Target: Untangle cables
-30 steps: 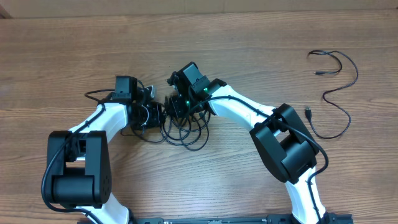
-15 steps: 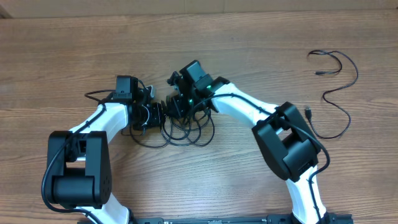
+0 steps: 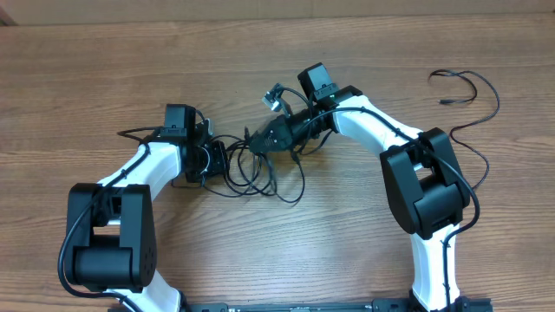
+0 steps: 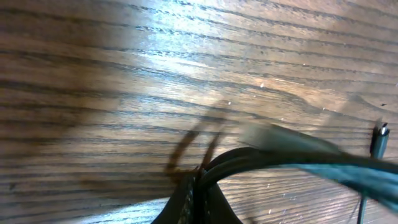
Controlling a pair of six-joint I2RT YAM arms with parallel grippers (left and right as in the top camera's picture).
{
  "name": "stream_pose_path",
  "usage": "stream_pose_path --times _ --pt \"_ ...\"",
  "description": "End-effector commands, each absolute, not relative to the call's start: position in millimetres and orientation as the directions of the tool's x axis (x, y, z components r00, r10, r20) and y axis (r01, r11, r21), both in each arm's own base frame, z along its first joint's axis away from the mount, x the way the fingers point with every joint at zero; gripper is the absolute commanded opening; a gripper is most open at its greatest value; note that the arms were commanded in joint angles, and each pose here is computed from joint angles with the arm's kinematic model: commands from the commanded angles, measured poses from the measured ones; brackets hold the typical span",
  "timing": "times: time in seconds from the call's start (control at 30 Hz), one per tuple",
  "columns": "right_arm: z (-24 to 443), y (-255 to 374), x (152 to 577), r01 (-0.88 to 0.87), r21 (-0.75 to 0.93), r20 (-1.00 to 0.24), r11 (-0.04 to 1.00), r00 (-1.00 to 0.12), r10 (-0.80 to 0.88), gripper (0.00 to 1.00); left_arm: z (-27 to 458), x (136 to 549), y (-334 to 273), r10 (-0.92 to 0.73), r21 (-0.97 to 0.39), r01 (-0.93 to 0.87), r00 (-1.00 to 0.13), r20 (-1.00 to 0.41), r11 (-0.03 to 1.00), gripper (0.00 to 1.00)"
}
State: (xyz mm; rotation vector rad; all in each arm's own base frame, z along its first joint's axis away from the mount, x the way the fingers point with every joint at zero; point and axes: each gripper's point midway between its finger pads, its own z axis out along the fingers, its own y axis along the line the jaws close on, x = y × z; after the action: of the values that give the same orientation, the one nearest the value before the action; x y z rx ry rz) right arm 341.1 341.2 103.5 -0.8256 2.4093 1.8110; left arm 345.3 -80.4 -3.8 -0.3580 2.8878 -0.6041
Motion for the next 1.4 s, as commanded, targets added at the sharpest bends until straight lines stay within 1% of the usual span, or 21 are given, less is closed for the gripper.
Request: stream_pose_path --times 0.0,0.13,0.3,0.53,0.73,0.9,1.03,1.2,1.37 --pt "159.2 342.9 323.9 -0.452 0.885 -0.456 -0.108 -0.801 -0.388 0.04 -48.5 316.6 -28.5 -0.328 -0.126 -0.318 -0.942 -0.069 0.94 0.04" --pt "164.4 341.6 322.5 -0.451 0.881 -0.469 -0.142 -0.796 -0.382 0.04 -49.0 314.3 -25.1 -0.329 -0.105 -0.321 -0.942 -0.067 0.941 0.04" --pt "164.3 336.5 326.9 -0.446 0.885 -0.462 -0.133 -0.805 -0.372 0.04 -50.0 306.4 -4.0 -0.397 0.01 -0.399 -0.915 -0.077 0.917 0.04" --pt "163.1 319.6 335.2 -0.384 0.919 -0.392 -0.094 -0.852 -0.348 0.04 -49.6 292.6 28.4 -0.568 0.087 -0.573 -0.82 -0.072 0.815 0.04" --pt "161.8 308.1 342.6 -0.359 0.931 -0.361 -0.068 -0.874 -0.326 0.04 -49.6 283.4 56.4 -0.657 0.097 -0.659 -0.752 -0.055 0.746 0.04" --pt "150.6 307.0 345.7 -0.372 0.928 -0.351 -0.001 -0.876 -0.331 0.04 -50.1 272.2 73.1 -0.703 0.112 -0.702 -0.71 -0.033 0.704 0.04" --pt "148.4 306.9 346.2 -0.374 0.928 -0.349 0.012 -0.876 -0.333 0.04 -52.9 267.3 75.3 -0.709 0.115 -0.707 -0.704 -0.026 0.698 0.04" --pt "140.7 306.3 348.5 -0.387 0.921 -0.347 0.055 -0.875 -0.337 0.04 -53.5 267.6 73.2 -0.705 0.109 -0.702 -0.709 -0.023 0.703 0.04" --pt "121.4 303.5 354.1 -0.407 0.897 -0.332 0.169 -0.877 -0.347 0.04 -53.7 269.0 71.5 -0.698 0.099 -0.696 -0.716 -0.02 0.711 0.04"
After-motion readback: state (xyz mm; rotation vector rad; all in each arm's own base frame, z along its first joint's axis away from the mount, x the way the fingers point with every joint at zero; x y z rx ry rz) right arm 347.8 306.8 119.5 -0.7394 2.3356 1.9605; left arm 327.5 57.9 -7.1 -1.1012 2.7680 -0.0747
